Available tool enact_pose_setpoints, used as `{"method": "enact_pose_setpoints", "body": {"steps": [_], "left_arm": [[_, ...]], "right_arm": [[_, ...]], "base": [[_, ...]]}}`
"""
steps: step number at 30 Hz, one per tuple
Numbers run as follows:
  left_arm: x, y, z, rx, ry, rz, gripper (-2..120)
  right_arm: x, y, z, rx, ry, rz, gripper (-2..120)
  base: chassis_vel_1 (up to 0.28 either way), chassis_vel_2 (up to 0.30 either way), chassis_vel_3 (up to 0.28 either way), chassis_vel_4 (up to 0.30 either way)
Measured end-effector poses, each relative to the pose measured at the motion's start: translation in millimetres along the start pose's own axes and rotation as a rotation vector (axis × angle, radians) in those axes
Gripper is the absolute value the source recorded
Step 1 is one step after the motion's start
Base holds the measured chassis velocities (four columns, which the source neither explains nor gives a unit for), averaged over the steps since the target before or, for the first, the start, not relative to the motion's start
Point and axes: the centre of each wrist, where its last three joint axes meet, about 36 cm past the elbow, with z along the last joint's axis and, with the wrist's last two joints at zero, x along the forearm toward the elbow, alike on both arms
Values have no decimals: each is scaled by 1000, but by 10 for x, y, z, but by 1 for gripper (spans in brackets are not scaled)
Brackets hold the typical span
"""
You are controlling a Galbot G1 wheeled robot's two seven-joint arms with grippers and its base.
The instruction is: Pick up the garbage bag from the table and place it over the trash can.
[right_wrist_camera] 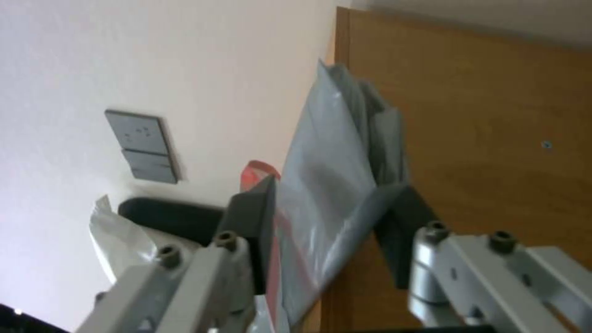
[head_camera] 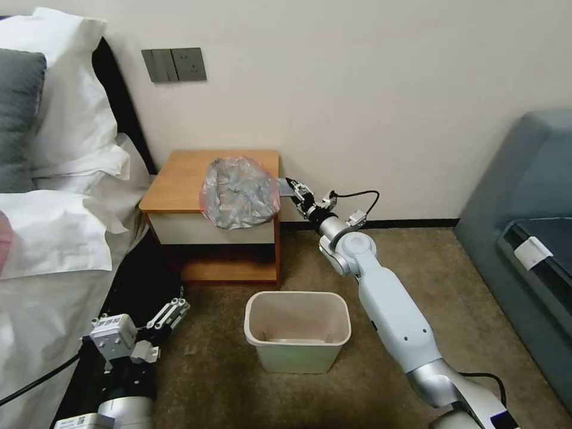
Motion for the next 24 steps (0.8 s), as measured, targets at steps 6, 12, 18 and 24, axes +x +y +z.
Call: {"method": "enact_pose_setpoints", "body": {"steps": [6,12,18,24], "left_arm": [[-2,-3,0,0,-6,5,100],[-4,-13,0,-1,-16,11,100],[-19,-15,-3,-4,-25,23,100],[-50,-20,-10,-4,-38,40,100]], "right_arm": [[132,23,88,52,-4,-7,12],[360,128,168,82,-10,-21,0],[769,258,415,110,2,4,0],[1356,553,684,132,15,35,0]], "base": [[0,0,0,0],[0,0,0,0],[0,0,0,0],[0,0,0,0]]}}
